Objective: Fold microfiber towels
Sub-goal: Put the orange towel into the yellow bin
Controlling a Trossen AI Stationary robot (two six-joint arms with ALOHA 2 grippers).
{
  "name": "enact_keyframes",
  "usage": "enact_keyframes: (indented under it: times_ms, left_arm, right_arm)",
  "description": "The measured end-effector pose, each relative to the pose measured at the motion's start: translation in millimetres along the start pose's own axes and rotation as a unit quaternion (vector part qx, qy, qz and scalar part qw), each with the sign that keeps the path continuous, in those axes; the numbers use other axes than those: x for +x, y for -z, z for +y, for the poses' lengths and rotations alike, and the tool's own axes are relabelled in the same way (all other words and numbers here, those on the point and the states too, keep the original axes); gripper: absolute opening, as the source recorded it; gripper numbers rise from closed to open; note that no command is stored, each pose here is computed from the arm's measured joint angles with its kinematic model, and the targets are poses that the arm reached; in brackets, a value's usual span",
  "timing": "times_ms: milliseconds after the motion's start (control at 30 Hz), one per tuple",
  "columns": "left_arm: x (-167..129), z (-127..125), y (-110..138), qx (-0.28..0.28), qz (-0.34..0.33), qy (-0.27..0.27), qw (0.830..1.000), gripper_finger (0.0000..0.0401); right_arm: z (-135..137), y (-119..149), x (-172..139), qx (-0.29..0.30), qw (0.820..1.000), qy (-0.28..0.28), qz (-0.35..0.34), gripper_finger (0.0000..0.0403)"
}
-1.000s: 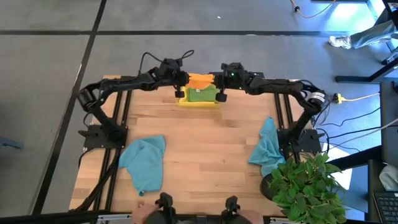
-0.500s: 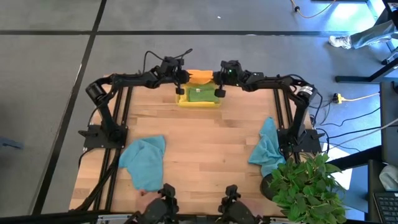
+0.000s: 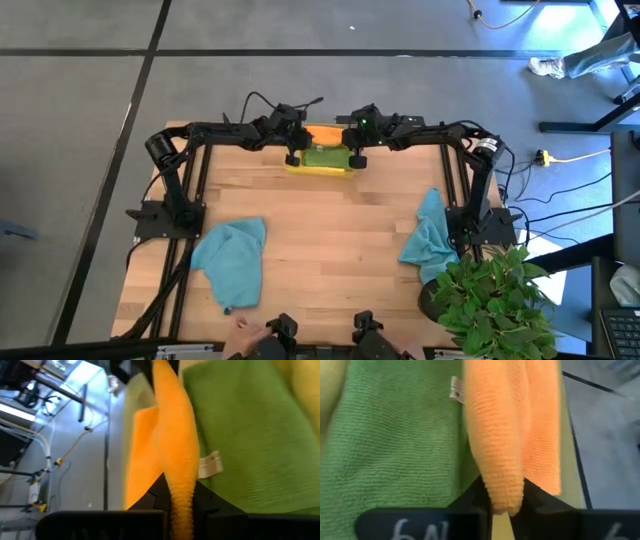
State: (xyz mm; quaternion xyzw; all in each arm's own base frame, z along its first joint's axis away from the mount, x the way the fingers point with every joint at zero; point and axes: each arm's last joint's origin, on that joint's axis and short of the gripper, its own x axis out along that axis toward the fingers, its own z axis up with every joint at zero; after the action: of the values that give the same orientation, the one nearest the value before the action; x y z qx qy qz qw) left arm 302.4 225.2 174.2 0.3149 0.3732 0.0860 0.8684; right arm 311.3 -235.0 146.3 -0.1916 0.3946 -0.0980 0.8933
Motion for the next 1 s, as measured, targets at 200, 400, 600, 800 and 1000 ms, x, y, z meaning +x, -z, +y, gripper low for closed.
enact_keyframes:
  times_ms: [200, 400, 600, 800, 1000]
  left_arm:
    - [0, -8, -1, 0.000, 0.023, 0.024, 0.999, 0.0045]
    - [-2, -13, 2, -0.017, 0.055, 0.040, 0.998, 0.0084]
    - [-18, -10, -6, -0.015, 0.054, 0.049, 0.997, 0.0102]
    - [-35, -12, -22, -0.017, 0.028, 0.066, 0.997, 0.0103]
    - [-41, -23, -37, -0.015, 0.018, 0.090, 0.996, 0.0103]
  right_arm:
    - [8, -6, 0, -0.008, 1.000, -0.012, 0.000, 0.0082]
    - [13, -17, -14, -0.017, 1.000, -0.024, -0.002, 0.0100]
    - [21, -26, -22, -0.013, 0.999, -0.045, -0.002, 0.0105]
    - [36, -32, -23, -0.020, 0.993, -0.112, -0.018, 0.0105]
    - [51, -36, -24, -0.027, 0.989, -0.146, -0.001, 0.0106]
